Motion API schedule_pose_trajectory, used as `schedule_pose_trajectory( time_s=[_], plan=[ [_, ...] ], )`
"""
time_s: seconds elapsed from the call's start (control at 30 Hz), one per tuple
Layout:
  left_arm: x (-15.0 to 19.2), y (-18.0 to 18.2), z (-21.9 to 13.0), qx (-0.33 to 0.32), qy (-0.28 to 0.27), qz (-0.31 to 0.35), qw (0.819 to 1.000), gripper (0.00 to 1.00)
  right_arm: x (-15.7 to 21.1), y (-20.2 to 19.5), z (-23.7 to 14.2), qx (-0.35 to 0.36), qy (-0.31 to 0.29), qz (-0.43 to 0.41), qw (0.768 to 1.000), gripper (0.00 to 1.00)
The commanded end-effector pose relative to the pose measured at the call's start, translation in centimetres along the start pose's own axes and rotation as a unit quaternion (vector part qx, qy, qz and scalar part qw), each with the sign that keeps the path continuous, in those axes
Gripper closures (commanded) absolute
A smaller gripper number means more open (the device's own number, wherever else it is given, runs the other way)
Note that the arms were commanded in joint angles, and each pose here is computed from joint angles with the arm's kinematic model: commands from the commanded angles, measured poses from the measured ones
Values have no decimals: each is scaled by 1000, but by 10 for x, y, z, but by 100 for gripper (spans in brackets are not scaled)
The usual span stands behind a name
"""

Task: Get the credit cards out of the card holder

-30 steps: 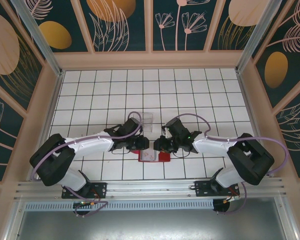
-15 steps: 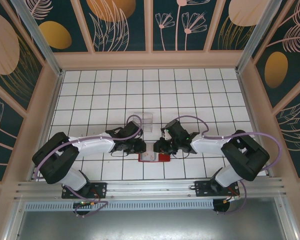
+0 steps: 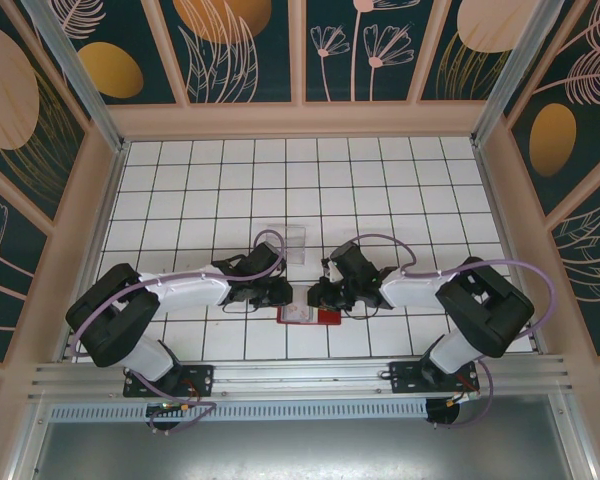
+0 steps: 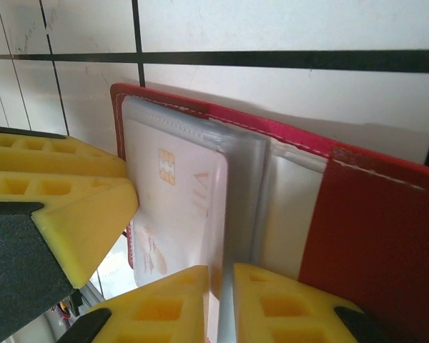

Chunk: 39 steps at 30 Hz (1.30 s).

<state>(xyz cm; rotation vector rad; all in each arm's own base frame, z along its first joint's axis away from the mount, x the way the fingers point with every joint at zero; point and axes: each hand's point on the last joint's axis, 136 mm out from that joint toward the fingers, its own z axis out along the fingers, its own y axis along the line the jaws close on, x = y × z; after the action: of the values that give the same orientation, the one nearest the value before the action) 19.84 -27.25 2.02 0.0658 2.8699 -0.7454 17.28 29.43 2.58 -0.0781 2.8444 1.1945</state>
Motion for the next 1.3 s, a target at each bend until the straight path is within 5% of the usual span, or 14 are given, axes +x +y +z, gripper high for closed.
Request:
schedule_pose_trajectory(
  time_s=[0.0, 0.57, 1.1, 1.27],
  plan=[
    [24, 27, 12, -41, 39, -6, 998, 79, 2, -4, 4, -5, 6, 4, 1000, 85],
    [22, 32, 6, -60, 30, -5, 998, 75, 6, -14, -5, 26, -1, 10, 1000, 100],
    [22, 31, 6, -61, 32, -4, 998, 76, 5, -22, -20, 46, -18, 14, 999, 100],
    [22, 31, 6, -61, 33, -4, 998, 77, 4, -17, -16, 26, -19, 17, 999, 83]
  ],
)
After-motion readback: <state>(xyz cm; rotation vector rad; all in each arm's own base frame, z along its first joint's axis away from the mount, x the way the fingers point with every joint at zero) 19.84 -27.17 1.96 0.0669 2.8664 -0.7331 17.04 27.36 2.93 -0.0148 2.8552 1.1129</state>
